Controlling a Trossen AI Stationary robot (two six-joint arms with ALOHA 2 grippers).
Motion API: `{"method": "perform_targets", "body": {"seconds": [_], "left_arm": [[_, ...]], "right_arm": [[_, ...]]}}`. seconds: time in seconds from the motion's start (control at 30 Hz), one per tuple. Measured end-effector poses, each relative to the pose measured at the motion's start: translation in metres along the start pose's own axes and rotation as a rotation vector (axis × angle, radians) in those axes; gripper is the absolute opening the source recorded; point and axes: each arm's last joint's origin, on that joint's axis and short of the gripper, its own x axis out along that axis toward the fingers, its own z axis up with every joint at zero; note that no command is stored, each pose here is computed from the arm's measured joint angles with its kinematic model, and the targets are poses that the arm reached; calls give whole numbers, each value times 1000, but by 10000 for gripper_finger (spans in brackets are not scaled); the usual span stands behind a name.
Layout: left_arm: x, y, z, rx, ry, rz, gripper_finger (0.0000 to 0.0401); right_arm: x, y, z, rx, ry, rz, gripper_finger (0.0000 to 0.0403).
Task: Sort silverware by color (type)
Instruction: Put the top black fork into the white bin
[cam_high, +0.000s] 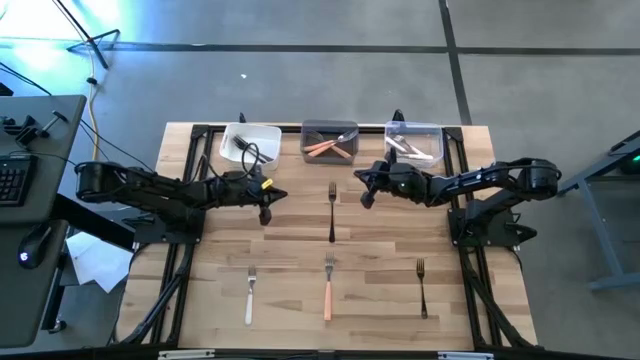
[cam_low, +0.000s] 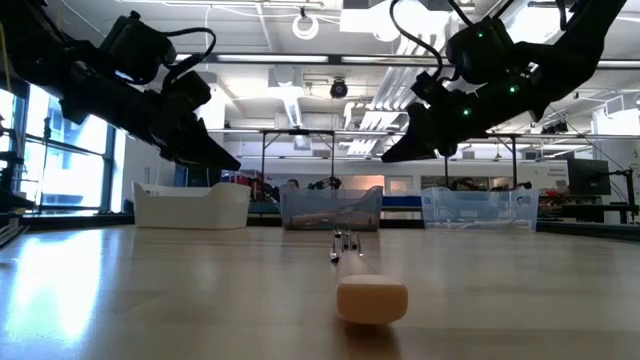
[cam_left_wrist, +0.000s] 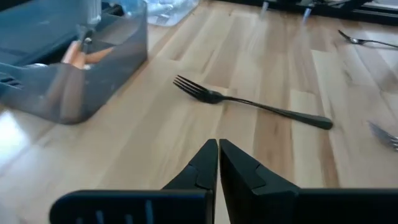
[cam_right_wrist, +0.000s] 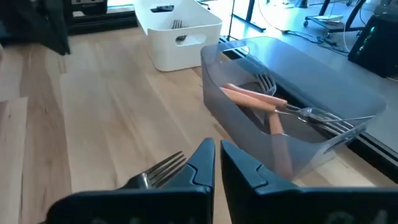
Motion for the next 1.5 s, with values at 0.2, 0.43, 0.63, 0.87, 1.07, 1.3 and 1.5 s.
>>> {"method": "perform_targets", "body": {"seconds": [0.2, 0.43, 0.63, 0.87, 1.07, 1.3, 1.5], "left_arm": [[7, -11, 13, 22, 65, 79, 1], [23, -18, 25, 28, 108, 141, 1], [42, -25, 29, 49, 141, 127, 1], [60, -28, 29, 56, 175, 129, 1], [66, -29, 22, 61, 205, 122, 1], [67, -29, 24, 17, 184, 123, 0], [67, -34, 24, -39, 168, 111, 0]], "right_arm": [[0, -1, 4, -58, -37, -11, 9], [0, -1, 4, -90, -42, -23, 9], [0, -1, 2, -96, -22, -23, 9], [0, -1, -2, -108, 24, -23, 9], [0, -1, -3, -108, 26, -23, 9], [0, -1, -3, -110, 30, -23, 9], [0, -1, -3, -111, 34, -23, 9]]}}
